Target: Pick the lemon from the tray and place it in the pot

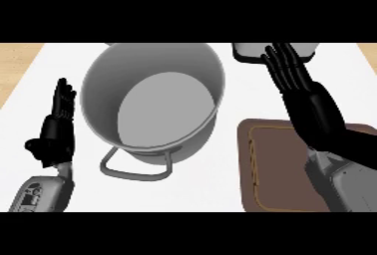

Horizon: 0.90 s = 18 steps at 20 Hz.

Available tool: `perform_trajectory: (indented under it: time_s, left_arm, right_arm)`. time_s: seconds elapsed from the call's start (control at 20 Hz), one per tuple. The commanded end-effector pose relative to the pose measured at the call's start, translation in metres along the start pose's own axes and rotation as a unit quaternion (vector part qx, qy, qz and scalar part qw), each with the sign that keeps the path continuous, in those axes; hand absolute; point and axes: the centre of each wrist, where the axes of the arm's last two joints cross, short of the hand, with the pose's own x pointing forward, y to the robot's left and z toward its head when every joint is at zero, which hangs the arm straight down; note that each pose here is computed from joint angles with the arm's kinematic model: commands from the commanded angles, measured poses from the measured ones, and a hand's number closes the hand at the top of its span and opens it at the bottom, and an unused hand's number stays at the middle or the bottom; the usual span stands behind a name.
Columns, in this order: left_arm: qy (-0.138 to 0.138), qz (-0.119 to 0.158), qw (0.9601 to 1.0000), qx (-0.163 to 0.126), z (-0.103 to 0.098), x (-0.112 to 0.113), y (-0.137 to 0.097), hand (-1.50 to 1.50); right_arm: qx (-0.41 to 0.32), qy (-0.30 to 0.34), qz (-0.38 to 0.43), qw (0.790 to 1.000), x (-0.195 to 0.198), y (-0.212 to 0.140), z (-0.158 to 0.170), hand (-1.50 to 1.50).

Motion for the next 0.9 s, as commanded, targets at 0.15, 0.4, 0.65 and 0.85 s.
perform_trajectory:
  time_s: [0.15,0.4,0.65,0.85]
  left_arm:
    - [0.116,-0.112,0.9869,-0.006,0.008,-0.026,0.064,0.00]
    - [0.235,-0.133,0.9627,0.016,0.031,-0.053,0.083,0.00]
    - [0.274,-0.131,0.9525,-0.018,0.006,-0.022,0.078,0.00]
    - [0.280,-0.132,0.9508,-0.018,0.002,-0.015,0.080,0.00]
  right_arm:
    - [-0.125,0.144,0.092,0.977,-0.023,-0.056,0.040,1.50]
    - [-0.323,0.138,0.354,0.867,-0.011,-0.136,0.076,-1.50]
    - [-0.363,0.116,0.395,0.836,-0.036,-0.074,0.114,-1.50]
    - [-0.332,0.164,0.440,0.818,0.000,-0.056,0.139,-1.50]
